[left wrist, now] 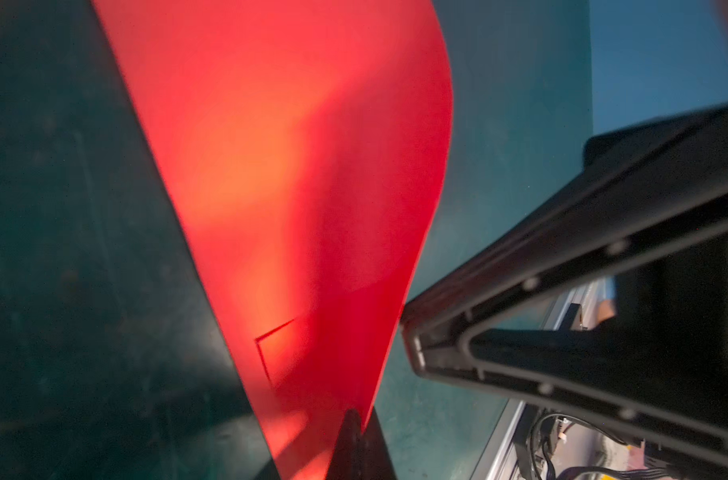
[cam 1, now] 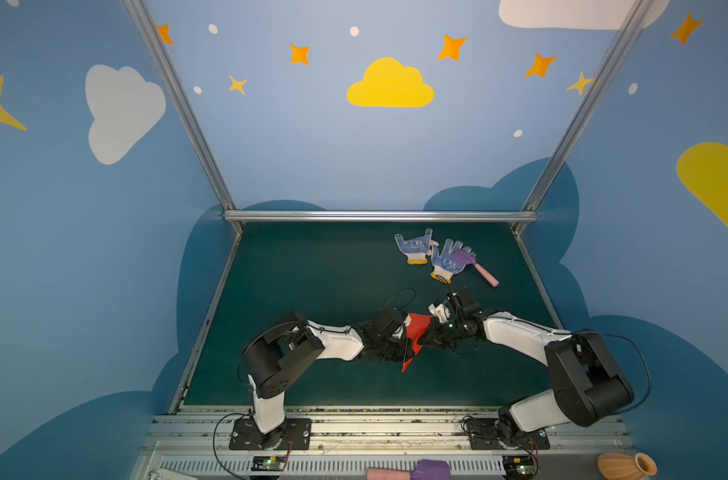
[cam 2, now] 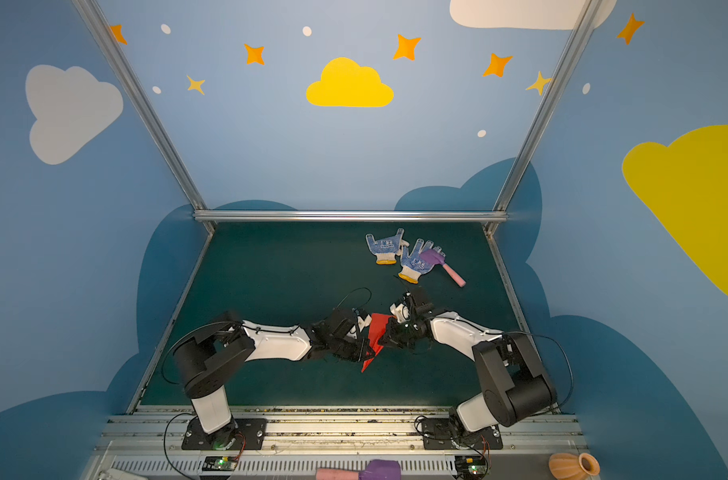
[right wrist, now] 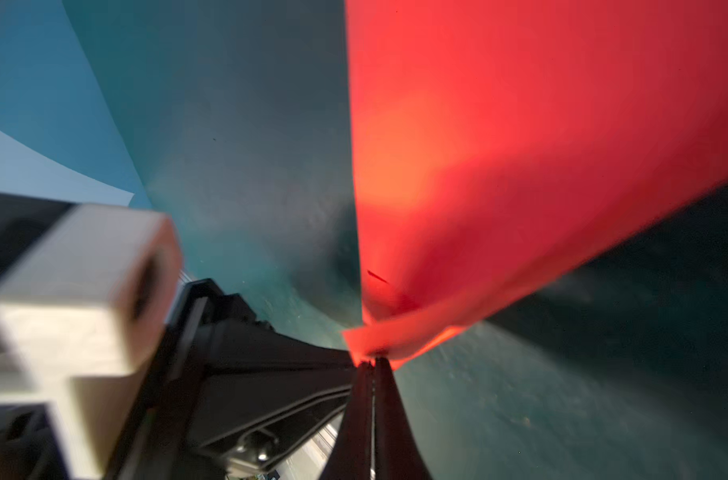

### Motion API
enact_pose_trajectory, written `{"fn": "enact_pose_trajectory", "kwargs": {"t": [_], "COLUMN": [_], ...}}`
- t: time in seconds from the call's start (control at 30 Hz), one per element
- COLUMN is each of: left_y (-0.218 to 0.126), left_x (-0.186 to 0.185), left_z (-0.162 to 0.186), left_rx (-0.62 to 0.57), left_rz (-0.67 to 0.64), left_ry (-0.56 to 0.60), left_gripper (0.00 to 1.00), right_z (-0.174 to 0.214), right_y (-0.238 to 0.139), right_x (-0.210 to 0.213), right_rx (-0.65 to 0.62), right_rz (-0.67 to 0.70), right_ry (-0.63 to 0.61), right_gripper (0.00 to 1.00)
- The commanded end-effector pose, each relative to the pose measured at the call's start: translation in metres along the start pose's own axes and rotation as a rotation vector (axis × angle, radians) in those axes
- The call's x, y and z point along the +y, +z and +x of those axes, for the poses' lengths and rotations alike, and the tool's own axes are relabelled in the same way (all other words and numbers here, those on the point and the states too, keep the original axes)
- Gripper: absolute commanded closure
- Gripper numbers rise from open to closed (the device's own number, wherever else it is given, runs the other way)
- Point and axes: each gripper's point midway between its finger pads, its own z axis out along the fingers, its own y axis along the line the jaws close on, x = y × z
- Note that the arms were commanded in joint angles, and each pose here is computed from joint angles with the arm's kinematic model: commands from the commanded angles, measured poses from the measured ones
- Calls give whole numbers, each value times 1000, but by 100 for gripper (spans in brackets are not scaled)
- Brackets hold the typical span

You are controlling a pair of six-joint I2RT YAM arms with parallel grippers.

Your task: Fold a paper plane with a square sheet of paper (fold left side to right side)

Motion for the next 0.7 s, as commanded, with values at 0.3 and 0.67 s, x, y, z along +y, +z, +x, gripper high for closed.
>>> {"fn": "enact_pose_trajectory", "kwargs": {"t": [0.3,0.67], "left_y": [3,-1], "left_x": [5,5], "left_z": [4,3], "left_rx": [31,41], "left_rz": [37,41], "left_ry": [-24,-5], "left_gripper": [97,94], "right_z": [-13,-16], "right_y": [19,30], "right_x": [-6,-18], "right_rx": [5,15], "right_rz": [21,45], "right_ry": [-3,16], "right_gripper": [100,100]}}
